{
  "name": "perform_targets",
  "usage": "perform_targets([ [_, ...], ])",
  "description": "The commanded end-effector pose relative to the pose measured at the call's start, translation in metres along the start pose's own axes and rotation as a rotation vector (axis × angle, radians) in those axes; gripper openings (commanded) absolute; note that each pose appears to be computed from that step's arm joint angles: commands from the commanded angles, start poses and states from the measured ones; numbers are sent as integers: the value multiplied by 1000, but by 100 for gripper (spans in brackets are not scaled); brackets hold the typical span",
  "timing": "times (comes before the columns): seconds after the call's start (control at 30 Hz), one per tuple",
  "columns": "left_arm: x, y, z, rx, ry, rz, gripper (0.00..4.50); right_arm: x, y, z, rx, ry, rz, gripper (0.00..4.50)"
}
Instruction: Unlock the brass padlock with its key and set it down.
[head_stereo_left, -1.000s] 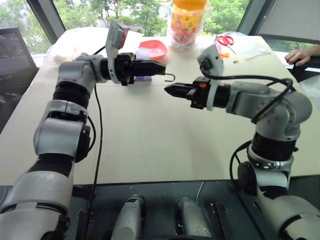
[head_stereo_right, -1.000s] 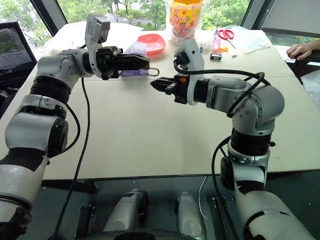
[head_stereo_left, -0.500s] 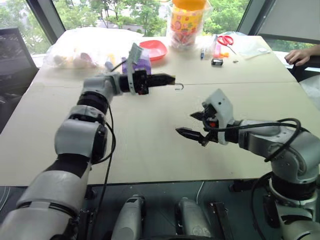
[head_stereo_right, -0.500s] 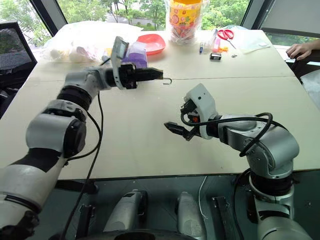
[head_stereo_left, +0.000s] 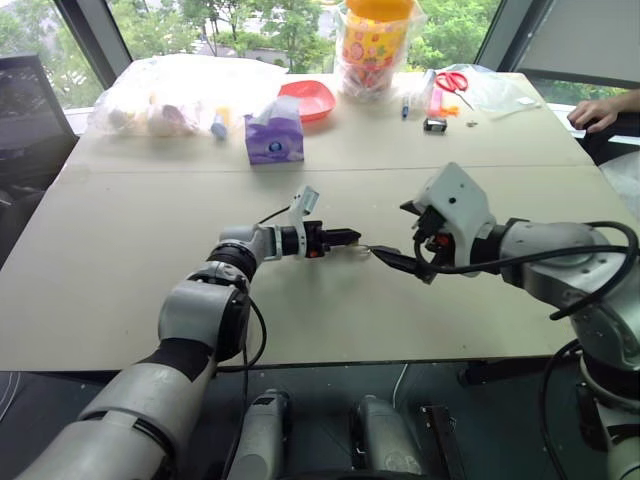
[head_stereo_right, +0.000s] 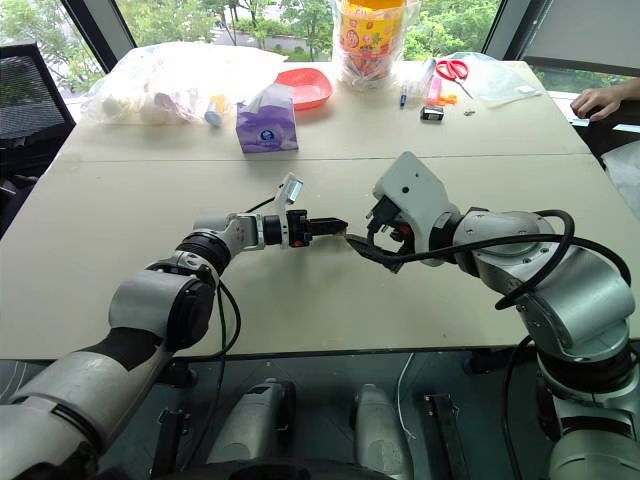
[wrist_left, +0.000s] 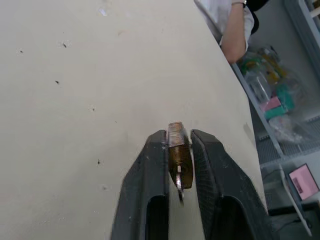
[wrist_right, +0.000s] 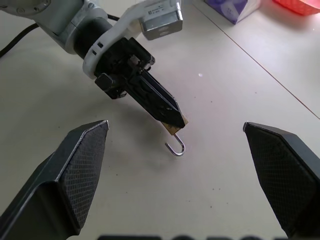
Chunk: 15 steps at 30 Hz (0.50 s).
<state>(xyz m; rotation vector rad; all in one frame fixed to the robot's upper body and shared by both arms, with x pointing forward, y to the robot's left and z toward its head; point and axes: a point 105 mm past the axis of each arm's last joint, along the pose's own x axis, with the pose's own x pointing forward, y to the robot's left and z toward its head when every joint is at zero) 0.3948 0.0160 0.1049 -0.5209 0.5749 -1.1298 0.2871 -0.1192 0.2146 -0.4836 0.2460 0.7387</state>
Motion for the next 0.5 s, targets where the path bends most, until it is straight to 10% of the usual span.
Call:
perform_targets([
  [0.03, -3, -2, 13, 35, -22, 9, 239, -7, -7, 7, -29, -37, -47, 450],
  [0.17, -24, 22, 6, 266, 142, 153, 372, -9, -9, 2, -21, -26, -56, 450],
  [0.5, -101, 9, 81, 606, 24, 169, 372, -18, -10, -18, -27, -1, -87, 450],
])
